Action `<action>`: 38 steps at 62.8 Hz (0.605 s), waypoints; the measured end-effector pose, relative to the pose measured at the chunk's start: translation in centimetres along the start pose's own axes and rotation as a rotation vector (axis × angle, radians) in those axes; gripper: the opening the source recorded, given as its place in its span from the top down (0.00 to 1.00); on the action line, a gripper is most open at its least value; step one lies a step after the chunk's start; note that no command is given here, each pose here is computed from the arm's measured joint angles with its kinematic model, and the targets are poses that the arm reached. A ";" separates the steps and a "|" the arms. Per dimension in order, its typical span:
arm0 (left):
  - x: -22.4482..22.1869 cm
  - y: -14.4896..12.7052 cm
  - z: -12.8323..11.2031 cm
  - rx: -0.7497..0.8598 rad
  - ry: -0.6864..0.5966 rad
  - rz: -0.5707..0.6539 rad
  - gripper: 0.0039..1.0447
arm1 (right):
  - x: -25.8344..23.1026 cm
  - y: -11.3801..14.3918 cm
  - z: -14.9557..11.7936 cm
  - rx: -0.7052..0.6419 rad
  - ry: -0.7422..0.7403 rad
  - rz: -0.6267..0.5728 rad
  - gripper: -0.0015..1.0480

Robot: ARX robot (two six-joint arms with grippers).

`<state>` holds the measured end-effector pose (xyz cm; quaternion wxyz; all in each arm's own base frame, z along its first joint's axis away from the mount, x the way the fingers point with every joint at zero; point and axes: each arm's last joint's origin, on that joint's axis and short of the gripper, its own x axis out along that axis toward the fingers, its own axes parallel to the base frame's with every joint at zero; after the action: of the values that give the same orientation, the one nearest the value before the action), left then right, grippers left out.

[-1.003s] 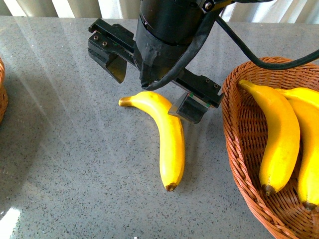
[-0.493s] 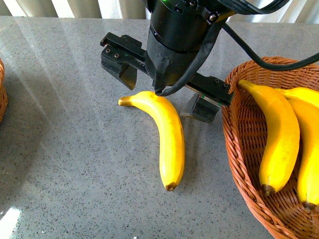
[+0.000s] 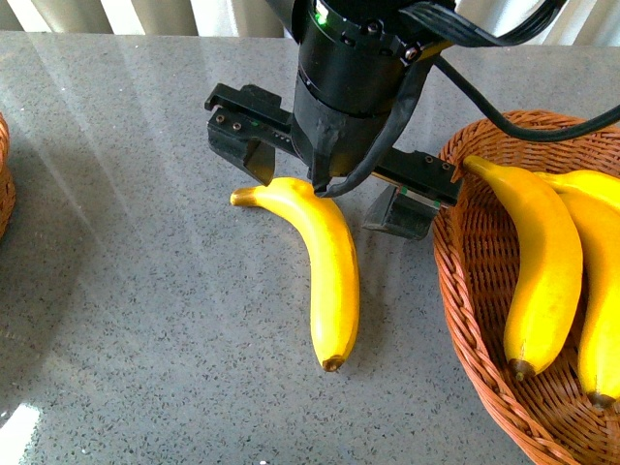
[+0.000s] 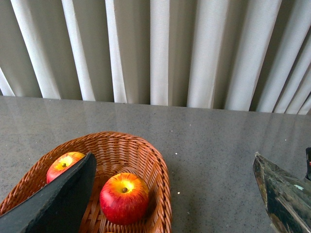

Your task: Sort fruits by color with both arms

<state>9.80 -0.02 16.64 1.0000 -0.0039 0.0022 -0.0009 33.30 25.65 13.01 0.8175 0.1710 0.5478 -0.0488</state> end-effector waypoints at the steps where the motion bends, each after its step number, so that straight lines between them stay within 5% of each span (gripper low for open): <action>1: 0.0 0.0 0.0 0.000 0.000 0.000 0.09 | 0.1 0.0 0.0 -0.003 0.001 -0.002 0.09; 38: 0.0 0.0 0.0 0.000 0.000 0.000 0.09 | 1.7 0.0 -0.6 -0.080 0.029 -0.005 0.09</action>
<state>9.80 -0.02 16.64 1.0000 -0.0039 0.0022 -0.0009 33.41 26.09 11.28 0.8157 0.1376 0.5613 -0.0263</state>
